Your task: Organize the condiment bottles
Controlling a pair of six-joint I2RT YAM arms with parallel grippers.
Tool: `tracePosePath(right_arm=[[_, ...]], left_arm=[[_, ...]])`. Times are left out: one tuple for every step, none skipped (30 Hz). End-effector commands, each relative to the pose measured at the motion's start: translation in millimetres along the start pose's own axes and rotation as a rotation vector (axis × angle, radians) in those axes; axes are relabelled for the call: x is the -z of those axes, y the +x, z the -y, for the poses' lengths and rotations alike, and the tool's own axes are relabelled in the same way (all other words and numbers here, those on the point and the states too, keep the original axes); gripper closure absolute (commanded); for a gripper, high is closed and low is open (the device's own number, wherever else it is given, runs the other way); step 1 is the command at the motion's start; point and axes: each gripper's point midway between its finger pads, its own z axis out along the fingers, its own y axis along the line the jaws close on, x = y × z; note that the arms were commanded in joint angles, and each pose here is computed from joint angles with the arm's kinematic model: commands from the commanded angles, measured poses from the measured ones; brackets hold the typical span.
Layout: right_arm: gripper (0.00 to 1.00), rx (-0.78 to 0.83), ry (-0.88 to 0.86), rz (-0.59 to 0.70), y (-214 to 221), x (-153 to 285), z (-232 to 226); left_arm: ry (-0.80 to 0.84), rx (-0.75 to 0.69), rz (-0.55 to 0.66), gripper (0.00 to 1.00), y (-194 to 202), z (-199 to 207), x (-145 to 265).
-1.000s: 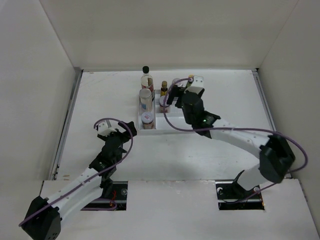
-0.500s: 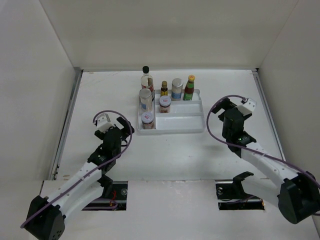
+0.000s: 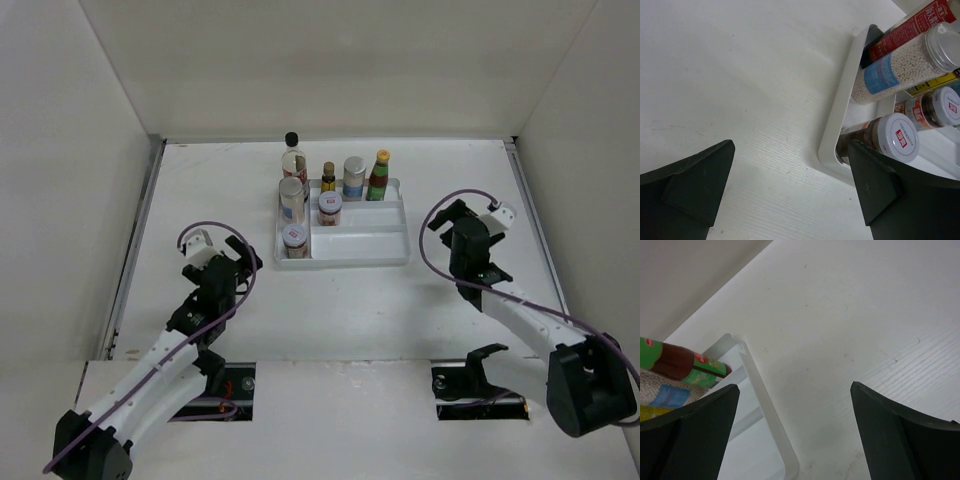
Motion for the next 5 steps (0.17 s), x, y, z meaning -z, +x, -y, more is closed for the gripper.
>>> tracePosePath(right_arm=[[0.0, -0.03, -0.041, -0.001, -2.3, -4.1, -17.5], [0.0, -0.025, -0.044, -0.005, -0.9, -4.5, -19.2], [0.0, -0.021, -0.045, -0.007, -0.1, -4.7, -20.4], [0.0, -0.016, -0.044, -0.011, 1.6, -5.0, -20.2], [0.0, -0.014, -0.044, -0.012, 1.8, -5.7, -20.6]], left_arm=[[0.029, 0.022, -0.005, 0.0, -2.6, 10.0, 0.1], [0.028, 0.018, -0.009, 0.0, -2.1, 10.8, -1.0], [0.021, 0.011, -0.016, 0.0, -0.8, 11.2, -2.6], [0.011, 0.003, -0.022, 0.0, 0.3, 10.5, -4.5], [0.006, -0.003, -0.025, 0.0, 0.6, 10.3, -5.5]])
